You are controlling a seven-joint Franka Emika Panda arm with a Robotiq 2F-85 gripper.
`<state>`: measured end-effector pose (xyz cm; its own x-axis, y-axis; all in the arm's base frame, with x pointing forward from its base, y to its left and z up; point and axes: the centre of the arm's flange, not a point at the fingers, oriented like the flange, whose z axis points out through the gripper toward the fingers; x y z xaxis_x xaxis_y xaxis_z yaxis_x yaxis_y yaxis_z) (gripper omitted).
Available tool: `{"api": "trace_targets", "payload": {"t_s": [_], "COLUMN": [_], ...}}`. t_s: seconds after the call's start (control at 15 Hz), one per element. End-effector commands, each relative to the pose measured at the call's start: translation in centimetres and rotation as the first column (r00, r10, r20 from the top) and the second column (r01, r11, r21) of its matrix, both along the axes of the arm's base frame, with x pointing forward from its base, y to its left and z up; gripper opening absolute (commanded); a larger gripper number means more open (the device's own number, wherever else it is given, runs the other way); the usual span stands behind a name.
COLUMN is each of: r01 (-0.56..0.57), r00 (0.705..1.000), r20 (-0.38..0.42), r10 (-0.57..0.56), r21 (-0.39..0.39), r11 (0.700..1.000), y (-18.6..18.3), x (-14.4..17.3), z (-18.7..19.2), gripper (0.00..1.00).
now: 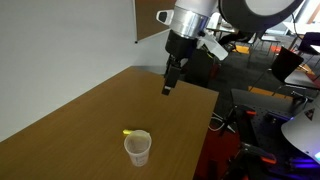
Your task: Pick up the pen from the table and put it in the cup.
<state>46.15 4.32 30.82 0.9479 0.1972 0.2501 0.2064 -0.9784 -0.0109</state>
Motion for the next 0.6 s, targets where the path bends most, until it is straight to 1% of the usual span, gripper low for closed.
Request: {"api": "trace_targets", "payload": {"t_s": [0.0,0.07,0.13,0.4,0.53], "r01": [0.0,0.0,0.024,0.084,0.115], "r00": [1.0,1.0,1.0,0.996,0.992], "r20": [0.0,0.001,0.016,-0.031,-0.058], "r10": [0.0,0.0,-0.024,-0.083,-0.112], "r21": [0.0,0.0,-0.011,0.021,0.051], "r11": [1.0,1.0,1.0,0.996,0.992], "y": [0.0,0.0,-0.3,-2.6,-3.7], "x": [0.0,0.0,0.5,2.7,3.6], "z": [0.0,0.0,-0.7,-5.2,-7.6], "gripper": [1.0,1.0,1.0,1.0,1.0]}}
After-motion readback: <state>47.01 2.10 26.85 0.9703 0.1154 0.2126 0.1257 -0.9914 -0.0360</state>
